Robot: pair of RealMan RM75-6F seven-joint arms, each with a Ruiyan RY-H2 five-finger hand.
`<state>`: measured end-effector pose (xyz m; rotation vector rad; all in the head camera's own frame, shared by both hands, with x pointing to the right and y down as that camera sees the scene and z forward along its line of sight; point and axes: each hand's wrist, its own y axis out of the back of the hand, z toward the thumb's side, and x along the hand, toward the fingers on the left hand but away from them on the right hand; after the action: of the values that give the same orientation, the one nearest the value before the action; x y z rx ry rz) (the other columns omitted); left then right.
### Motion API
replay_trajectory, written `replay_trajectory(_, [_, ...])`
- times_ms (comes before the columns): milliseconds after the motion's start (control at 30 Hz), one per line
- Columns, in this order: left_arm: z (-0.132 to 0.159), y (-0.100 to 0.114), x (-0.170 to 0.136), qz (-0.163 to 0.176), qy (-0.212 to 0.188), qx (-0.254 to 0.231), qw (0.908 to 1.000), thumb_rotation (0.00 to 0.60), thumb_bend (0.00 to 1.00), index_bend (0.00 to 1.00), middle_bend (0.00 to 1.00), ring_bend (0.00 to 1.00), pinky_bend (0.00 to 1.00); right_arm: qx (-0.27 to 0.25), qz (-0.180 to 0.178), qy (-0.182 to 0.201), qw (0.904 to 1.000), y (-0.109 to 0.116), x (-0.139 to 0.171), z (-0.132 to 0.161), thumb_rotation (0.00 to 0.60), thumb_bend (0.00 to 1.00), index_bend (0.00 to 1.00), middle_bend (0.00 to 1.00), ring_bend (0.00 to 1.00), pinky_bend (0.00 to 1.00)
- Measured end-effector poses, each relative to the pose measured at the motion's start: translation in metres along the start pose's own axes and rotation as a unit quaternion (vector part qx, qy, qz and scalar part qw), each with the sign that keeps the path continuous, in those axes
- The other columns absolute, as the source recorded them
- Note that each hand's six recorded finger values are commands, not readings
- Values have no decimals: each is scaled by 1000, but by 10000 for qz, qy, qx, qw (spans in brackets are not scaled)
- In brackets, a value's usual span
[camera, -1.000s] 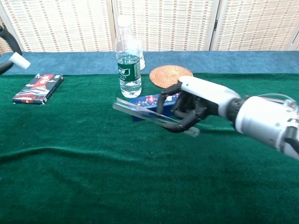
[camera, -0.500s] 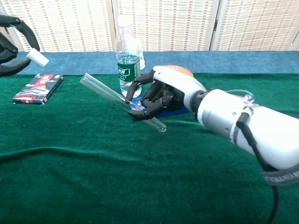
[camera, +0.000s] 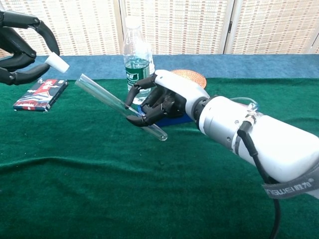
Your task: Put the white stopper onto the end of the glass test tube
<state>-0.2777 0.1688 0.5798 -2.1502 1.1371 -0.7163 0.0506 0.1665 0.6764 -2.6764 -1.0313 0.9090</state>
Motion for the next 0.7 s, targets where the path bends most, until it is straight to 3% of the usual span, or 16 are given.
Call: replay_trajectory(700, [4,-7,-1,-42,-35,-29,10000,600,463,566,990,919,838,-94,-60,126,9999,-6,-1,8,600,608,847,944,1000,1000])
